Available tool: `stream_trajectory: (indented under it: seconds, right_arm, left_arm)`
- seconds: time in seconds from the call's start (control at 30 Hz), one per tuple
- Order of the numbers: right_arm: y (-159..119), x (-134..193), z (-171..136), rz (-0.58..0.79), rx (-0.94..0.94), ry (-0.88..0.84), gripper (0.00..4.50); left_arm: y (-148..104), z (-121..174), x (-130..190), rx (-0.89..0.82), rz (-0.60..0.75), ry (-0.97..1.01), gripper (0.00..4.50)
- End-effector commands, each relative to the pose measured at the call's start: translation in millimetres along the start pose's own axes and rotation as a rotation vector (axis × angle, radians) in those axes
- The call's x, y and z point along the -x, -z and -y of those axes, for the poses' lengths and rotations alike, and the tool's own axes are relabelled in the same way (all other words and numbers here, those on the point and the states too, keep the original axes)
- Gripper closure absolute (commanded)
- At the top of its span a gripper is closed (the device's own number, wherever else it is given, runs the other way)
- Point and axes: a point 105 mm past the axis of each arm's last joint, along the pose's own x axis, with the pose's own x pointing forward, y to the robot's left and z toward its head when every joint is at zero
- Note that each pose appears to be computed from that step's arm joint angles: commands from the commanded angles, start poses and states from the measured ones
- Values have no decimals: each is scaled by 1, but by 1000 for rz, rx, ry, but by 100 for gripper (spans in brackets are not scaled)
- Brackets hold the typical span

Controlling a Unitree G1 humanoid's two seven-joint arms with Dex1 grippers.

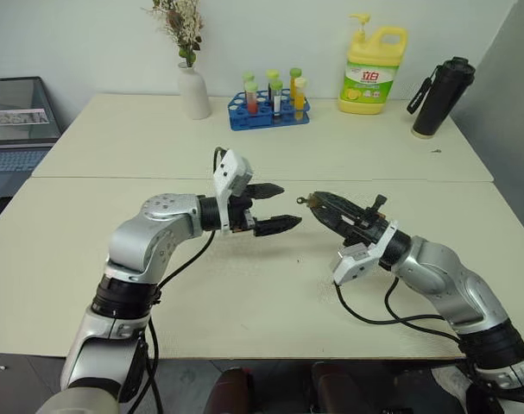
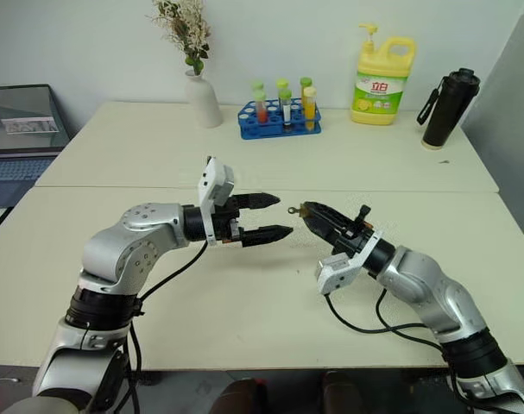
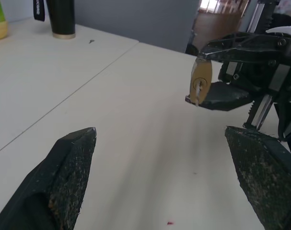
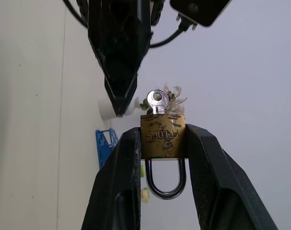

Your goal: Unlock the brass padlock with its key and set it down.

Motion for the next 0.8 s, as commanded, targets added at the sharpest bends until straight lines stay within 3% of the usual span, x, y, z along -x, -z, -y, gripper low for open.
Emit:
stream_trajectory:
  seconds: [0.03, 0.5, 0.6, 0.8]
  right_arm:
    - [-1, 0, 9, 15, 11, 35, 356]
    - [1, 2, 4, 16, 5, 15, 356]
    - [1, 2, 5, 16, 4, 16, 356]
    - [-1, 1, 5, 25, 0, 17, 356]
  left_arm:
    - [-15, 5, 4, 0, 39, 59, 0]
    - [-21, 2, 9, 10, 44, 80, 0]
    - [-21, 2, 8, 6, 45, 80, 62]
    - [-20, 5, 5, 13, 48, 104, 247]
